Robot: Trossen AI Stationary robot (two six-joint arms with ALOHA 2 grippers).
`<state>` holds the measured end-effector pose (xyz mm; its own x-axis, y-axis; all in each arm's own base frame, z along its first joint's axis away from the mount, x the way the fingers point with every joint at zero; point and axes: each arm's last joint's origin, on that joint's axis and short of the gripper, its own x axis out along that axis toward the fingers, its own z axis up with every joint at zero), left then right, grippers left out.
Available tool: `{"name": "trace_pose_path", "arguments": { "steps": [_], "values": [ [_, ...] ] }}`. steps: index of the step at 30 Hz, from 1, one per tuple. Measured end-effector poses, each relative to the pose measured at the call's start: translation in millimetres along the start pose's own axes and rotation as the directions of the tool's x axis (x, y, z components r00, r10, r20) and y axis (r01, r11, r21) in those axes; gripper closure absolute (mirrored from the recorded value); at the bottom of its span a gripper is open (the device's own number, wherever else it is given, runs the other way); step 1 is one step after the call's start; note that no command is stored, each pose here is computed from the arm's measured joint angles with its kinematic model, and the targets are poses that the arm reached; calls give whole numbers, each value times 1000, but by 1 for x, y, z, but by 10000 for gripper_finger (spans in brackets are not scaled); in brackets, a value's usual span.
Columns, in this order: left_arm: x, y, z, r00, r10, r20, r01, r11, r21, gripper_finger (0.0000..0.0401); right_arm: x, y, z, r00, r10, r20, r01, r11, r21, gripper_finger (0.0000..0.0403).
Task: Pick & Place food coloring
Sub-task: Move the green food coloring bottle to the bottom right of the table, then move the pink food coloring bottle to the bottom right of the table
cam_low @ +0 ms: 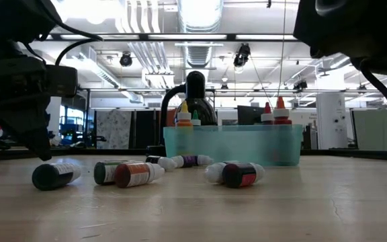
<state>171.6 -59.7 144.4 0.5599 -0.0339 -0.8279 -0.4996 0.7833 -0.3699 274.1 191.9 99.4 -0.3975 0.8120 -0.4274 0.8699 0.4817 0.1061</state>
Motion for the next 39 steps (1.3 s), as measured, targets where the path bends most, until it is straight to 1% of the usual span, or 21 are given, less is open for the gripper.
{"name": "trace_pose_path", "arguments": {
  "steps": [6,12,16,19,24,28,31,34,39],
  "values": [
    [0,0,0,1000,0,0,0,1000,0,268,1,-5,3,1000,-8,0,8,1000,21,353],
    [0,0,0,1000,0,0,0,1000,6,268,1,-5,4,1000,-6,5,6,1000,26,353],
    [0,0,0,1000,0,0,0,1000,6,268,0,-2,2,999,2,34,-2,1000,18,350],
    [0,0,0,1000,0,0,0,1000,11,268,0,0,1,998,7,55,-8,1000,12,332],
    [0,0,0,1000,0,0,0,1000,22,268,-1,3,0,997,14,75,-15,1000,13,284],
    [0,0,0,1000,0,0,0,1000,22,268,-1,4,0,997,16,78,-17,1000,8,254],
    [0,0,0,1000,0,0,0,1000,22,268,-2,4,-1,996,18,83,-19,1000,5,238],
    [0,0,0,1000,0,0,0,1000,23,268,-4,5,-3,993,30,115,-30,1000,-5,227],
    [0,0,0,1000,0,0,0,1000,22,268,-7,8,-6,978,52,200,-48,999,-23,216]
  ]
}}
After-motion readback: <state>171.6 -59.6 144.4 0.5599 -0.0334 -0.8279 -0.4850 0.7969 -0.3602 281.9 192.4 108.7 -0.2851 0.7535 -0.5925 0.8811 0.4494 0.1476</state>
